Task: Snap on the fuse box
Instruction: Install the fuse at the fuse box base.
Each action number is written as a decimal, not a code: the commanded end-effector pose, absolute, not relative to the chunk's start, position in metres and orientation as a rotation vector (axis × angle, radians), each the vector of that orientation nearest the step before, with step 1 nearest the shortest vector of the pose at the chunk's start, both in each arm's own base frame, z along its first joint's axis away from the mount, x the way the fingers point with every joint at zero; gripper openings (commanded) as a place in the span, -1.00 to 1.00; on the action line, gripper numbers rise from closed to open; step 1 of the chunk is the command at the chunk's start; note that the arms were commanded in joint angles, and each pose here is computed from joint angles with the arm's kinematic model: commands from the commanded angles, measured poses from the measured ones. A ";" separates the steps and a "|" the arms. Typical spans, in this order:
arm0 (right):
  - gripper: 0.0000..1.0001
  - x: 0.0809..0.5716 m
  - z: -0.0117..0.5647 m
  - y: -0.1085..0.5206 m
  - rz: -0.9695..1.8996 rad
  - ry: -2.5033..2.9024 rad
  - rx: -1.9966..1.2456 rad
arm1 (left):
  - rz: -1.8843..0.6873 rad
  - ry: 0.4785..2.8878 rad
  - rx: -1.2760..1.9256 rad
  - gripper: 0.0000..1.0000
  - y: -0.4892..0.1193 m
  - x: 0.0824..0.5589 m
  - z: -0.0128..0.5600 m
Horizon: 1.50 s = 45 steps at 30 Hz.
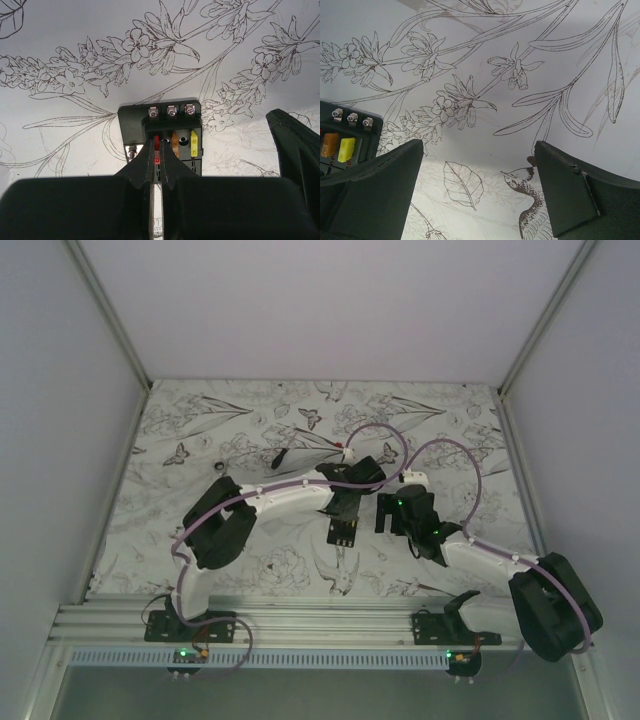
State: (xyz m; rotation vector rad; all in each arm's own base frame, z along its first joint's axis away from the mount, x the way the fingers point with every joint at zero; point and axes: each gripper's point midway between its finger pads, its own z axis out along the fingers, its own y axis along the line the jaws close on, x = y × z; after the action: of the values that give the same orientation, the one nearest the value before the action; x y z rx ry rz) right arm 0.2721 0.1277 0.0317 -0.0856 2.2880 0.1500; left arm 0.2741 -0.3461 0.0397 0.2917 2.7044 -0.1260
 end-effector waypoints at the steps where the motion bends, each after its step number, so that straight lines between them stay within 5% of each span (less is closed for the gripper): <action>1: 0.99 0.286 0.048 0.135 0.173 2.239 -0.084 | 0.085 2.820 0.305 -1.00 -0.317 0.255 -0.001; 28: 0.99 0.286 0.047 0.136 0.175 2.245 -0.086 | 0.092 2.786 0.175 -1.00 -0.305 0.252 -0.002; 45: 0.99 0.286 0.047 0.135 0.174 2.246 -0.087 | 0.245 2.904 0.127 -1.00 -0.289 0.222 -0.051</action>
State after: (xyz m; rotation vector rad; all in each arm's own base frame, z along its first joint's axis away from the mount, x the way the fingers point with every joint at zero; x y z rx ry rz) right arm 0.2721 0.1278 0.0291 -0.0886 2.2973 0.1446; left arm 0.2748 -0.3403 0.0307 0.0756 2.6714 -0.0750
